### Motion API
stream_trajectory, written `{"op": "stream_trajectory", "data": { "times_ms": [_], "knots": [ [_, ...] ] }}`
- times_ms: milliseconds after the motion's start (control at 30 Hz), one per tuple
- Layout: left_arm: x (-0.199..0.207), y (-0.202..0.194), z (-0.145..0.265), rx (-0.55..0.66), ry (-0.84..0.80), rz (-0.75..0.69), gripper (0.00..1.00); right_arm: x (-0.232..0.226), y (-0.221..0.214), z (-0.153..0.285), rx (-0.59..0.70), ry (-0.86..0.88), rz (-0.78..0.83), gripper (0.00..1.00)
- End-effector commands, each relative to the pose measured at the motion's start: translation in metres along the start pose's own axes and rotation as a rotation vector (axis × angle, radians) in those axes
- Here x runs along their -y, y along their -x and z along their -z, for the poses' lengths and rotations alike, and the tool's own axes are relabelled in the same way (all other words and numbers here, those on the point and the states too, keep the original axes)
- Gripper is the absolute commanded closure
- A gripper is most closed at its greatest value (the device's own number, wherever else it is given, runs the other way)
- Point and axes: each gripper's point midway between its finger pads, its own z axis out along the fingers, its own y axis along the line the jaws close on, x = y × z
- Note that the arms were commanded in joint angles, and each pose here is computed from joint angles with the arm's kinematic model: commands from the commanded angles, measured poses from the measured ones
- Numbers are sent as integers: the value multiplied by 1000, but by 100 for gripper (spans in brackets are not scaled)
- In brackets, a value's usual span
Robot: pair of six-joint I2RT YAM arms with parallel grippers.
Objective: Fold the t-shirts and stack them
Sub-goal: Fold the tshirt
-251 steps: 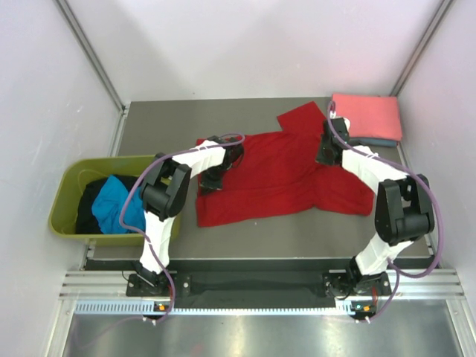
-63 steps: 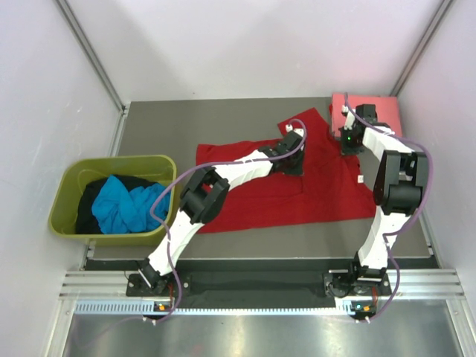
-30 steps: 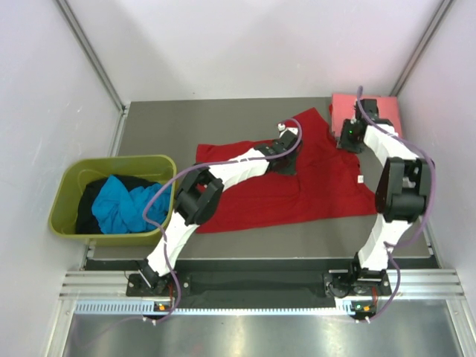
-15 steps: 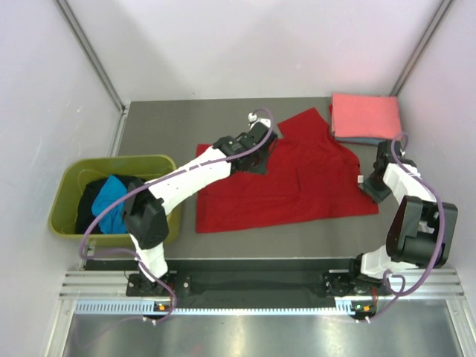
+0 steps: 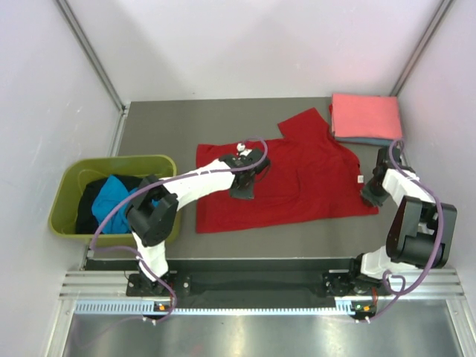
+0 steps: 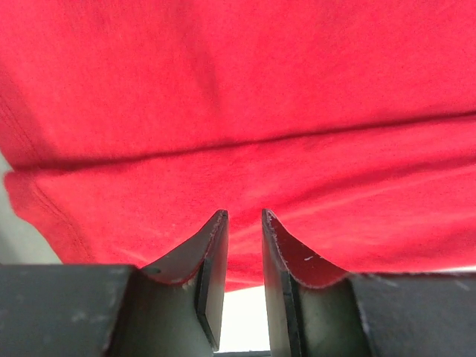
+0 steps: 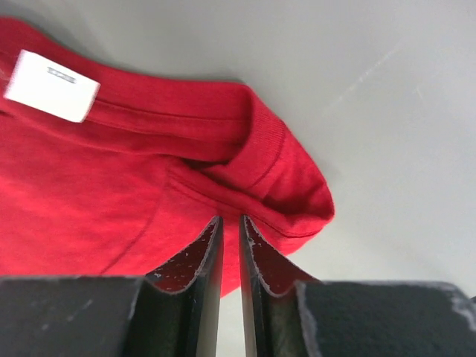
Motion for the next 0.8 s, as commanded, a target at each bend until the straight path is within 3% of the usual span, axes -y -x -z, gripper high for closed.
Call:
{"op": "stream_trajectory", "data": {
  "times_ms": [0, 167, 433, 767],
  "knots": [
    [-4, -16, -11, -15, -5, 47, 70, 5, 2, -7, 31, -4, 5, 85],
    [-24, -50, -30, -89, 75, 65, 71, 38, -9, -36, -49, -114, 1, 87],
    [-66, -92, -39, -140, 238, 125, 70, 60, -7, -29, -19, -192, 12, 88],
    [-74, -118, -28, -156, 198, 199, 70, 74, -13, -19, -34, -236, -36, 86]
  ]
}}
